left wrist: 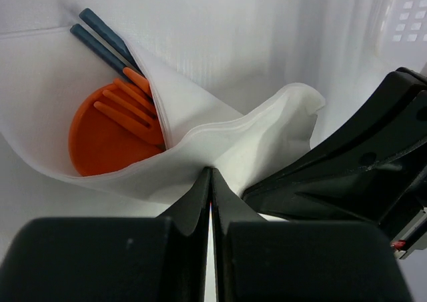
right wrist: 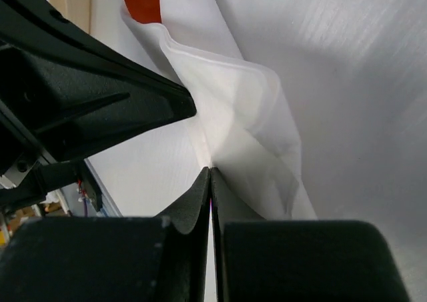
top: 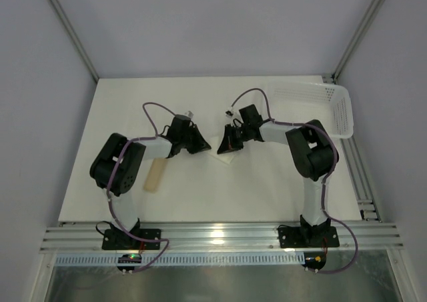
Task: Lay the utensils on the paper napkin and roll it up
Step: Roll the napkin at the center of the board.
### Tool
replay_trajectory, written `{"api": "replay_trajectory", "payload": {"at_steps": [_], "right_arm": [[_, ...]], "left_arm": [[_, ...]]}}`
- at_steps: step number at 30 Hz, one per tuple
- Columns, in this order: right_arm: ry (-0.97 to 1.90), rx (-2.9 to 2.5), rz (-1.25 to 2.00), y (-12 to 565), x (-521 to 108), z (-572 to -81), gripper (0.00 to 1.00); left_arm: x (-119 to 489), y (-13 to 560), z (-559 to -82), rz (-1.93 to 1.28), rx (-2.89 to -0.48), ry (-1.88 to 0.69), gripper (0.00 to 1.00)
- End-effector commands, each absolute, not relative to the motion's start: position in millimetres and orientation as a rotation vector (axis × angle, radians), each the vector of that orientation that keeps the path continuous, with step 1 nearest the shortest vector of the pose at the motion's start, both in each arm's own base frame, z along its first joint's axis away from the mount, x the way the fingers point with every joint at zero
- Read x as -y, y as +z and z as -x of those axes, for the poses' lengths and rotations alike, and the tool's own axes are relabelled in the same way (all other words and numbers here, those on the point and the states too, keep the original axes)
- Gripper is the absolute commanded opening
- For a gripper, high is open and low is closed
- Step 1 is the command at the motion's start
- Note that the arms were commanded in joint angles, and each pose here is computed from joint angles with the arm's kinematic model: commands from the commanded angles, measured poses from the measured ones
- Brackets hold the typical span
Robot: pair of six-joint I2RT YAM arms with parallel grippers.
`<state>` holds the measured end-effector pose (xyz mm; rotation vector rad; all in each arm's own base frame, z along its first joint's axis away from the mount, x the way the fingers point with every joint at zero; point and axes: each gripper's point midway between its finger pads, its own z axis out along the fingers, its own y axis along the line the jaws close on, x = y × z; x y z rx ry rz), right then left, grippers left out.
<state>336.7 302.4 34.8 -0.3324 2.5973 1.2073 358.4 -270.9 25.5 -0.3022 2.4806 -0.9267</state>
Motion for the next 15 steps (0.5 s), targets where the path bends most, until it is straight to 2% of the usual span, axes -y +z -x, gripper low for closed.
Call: {"api": "replay_trajectory", "payload": {"at_steps": [1,7,10,15], "right_arm": [[1.283,-2.559,0.275,33.6,-295.1,-342.9,0.04],[1.253,-2.633,0.238,0.2,-273.5,-325.9,0.04],[1.132,-2.716,0.275,-12.6,-258.0,-312.8,0.03],[0.997,-2.662,0.346,17.6,-245.8,-321.4,0.04]], "left_arm": [[233.0,-36.1,-305.8,0.345,-2.756,-0.686,0.0],[232.0,-37.5,-303.8,0.347,-2.762,-0.682,0.0],[230.9,-37.1,-303.0,0.342,-2.764,-0.676,0.0],[230.7,-38.9,-301.9,0.345,-2.769,-0.675,0.0]]}}
